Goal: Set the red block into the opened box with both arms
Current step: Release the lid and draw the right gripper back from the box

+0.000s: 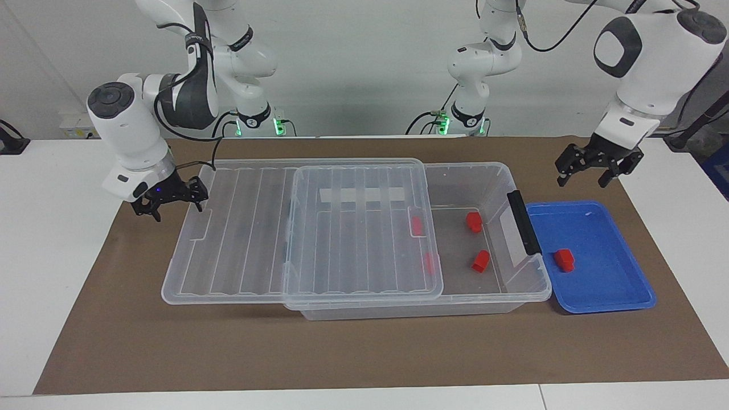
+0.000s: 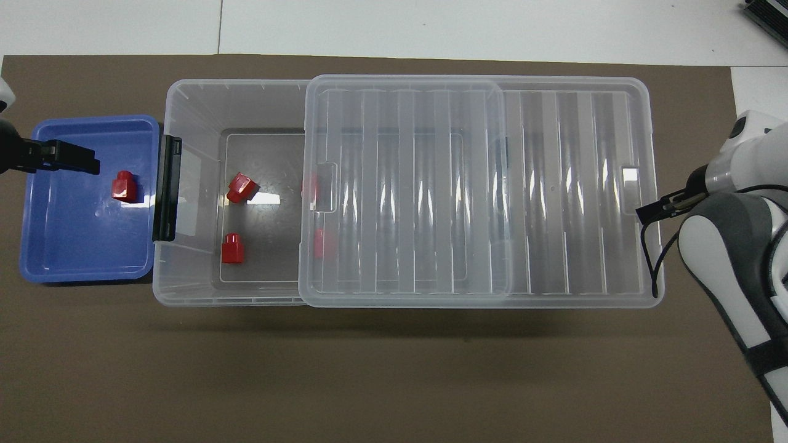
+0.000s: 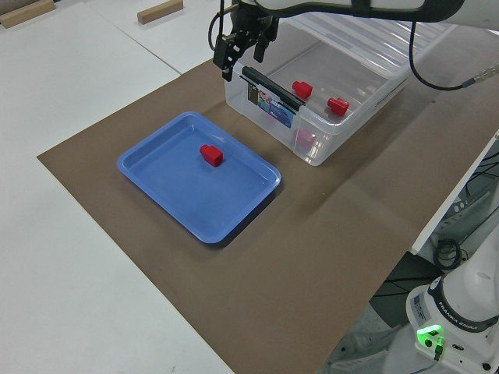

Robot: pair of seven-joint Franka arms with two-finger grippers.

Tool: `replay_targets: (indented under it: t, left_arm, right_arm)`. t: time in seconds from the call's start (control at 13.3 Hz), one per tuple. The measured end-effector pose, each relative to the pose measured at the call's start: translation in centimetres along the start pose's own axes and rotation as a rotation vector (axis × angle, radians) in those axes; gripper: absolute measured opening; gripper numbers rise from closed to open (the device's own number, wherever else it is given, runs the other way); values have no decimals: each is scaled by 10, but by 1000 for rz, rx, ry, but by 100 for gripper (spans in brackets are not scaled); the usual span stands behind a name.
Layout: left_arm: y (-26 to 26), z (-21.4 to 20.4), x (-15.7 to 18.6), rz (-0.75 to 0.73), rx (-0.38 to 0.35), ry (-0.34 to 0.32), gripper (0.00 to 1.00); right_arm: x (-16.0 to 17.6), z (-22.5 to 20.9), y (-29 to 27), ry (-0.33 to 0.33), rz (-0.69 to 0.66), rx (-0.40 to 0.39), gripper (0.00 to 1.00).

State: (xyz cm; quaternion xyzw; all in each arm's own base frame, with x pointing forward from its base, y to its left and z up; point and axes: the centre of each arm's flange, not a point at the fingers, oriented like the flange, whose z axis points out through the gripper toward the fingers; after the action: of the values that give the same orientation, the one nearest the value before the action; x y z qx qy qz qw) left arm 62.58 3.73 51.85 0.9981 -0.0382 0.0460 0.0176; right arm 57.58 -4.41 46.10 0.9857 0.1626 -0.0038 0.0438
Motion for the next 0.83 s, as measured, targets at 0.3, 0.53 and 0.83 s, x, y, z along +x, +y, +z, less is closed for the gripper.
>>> replay_targets:
  t: [0.3, 0.53, 0.83]
  left_arm:
    - [-37, 40, 6, -45, 10, 62, 100]
    - [-60, 79, 5, -70, 12, 74, 100]
    - [-59, 172, 0, -69, -4, 68, 100]
  right_arm:
    - [-5, -28, -5, 45, 76, -21, 100]
    - [-1, -54, -34, 85, 204, -28, 100]
    - [9, -86, -72, 112, 373, -16, 100]
